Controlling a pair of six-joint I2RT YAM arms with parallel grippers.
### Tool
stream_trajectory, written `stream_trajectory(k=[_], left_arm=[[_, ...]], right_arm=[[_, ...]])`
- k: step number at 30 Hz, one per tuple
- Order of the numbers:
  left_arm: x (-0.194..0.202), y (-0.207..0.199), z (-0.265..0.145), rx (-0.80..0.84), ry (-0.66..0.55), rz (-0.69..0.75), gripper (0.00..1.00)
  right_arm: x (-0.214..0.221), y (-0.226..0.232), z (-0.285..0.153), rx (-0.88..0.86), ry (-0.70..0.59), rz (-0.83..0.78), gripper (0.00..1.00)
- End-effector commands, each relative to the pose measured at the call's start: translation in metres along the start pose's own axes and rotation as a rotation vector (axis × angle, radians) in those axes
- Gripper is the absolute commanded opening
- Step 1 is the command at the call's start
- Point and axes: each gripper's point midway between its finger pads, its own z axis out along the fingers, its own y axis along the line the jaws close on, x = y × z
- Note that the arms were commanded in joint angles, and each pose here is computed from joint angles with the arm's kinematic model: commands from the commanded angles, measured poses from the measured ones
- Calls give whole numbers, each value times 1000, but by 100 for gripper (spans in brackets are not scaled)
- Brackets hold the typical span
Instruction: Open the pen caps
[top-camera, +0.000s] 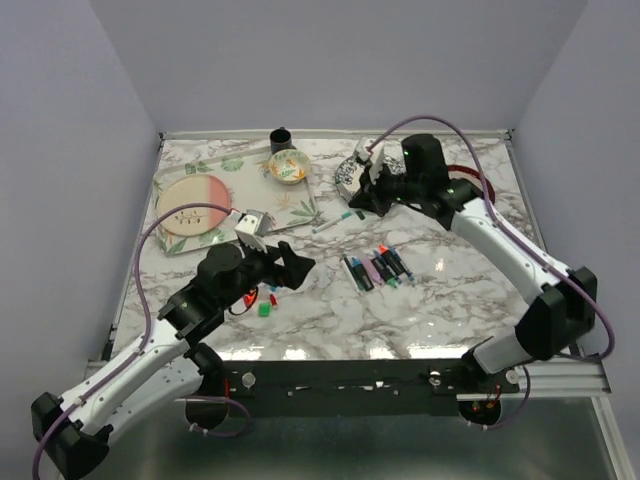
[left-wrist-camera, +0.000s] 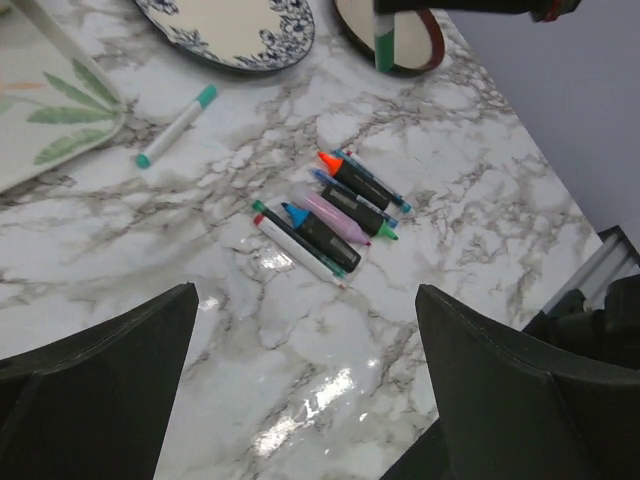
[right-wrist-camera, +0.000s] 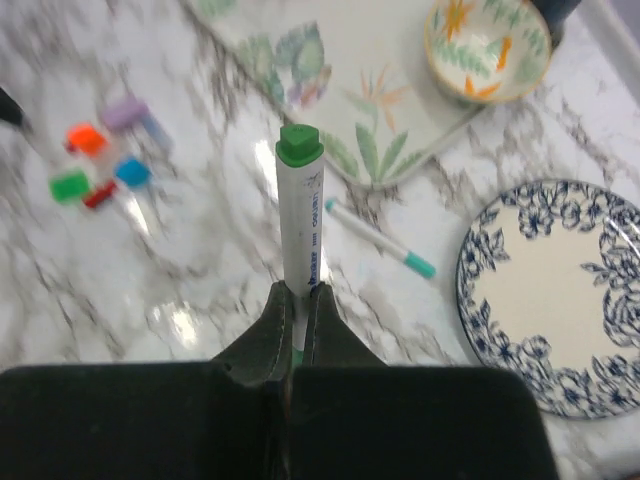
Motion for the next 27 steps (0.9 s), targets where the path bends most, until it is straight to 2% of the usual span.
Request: stream_trajectory(k=[1,2,4,5,6,7,8,9,10,11,13,17,24,27], left_arm=[[4,-49,23,214,-18,-194,99],[-4,-59,27,245,-49,-204,99],[4,-68,42,250,-22,-220,99],[-5,-83,44,289,-42,-222,99],[4,-84,56,278,-11,-224,98],[4,-90,62,288,-5,-228,98],[-6,-99,66,308,-25,-241,97],[6,-100,77,299,14,-245,96],[6,-105,82,306,19,-245,94],[-1,-111,87,314,9,-253,92],[11,-113,101,292,44,-260,86],[13,-114,122,234,75,-258,74],[28,-120,147,194,150,-235,67],[31,-117,156,153,166,-219,57]], right_arm=[[-15,30,-31,-127,-258,487,0],[-21,25,-47,-93,-319,523,0],[5,32,-49,-67,-289,728,1],[4,33,-54,-70,-327,743,1],[-3,39,-64,-93,-371,741,1],[13,52,-62,-138,-352,844,1],[11,47,-68,-134,-394,863,1],[10,50,-75,-138,-418,890,1],[18,48,-75,-123,-421,995,1],[21,39,-80,-94,-450,1025,1],[24,37,-85,-101,-466,1084,1],[33,39,-86,-124,-467,1124,1],[35,39,-87,-137,-468,1152,1],[33,40,-88,-140,-472,1153,1]])
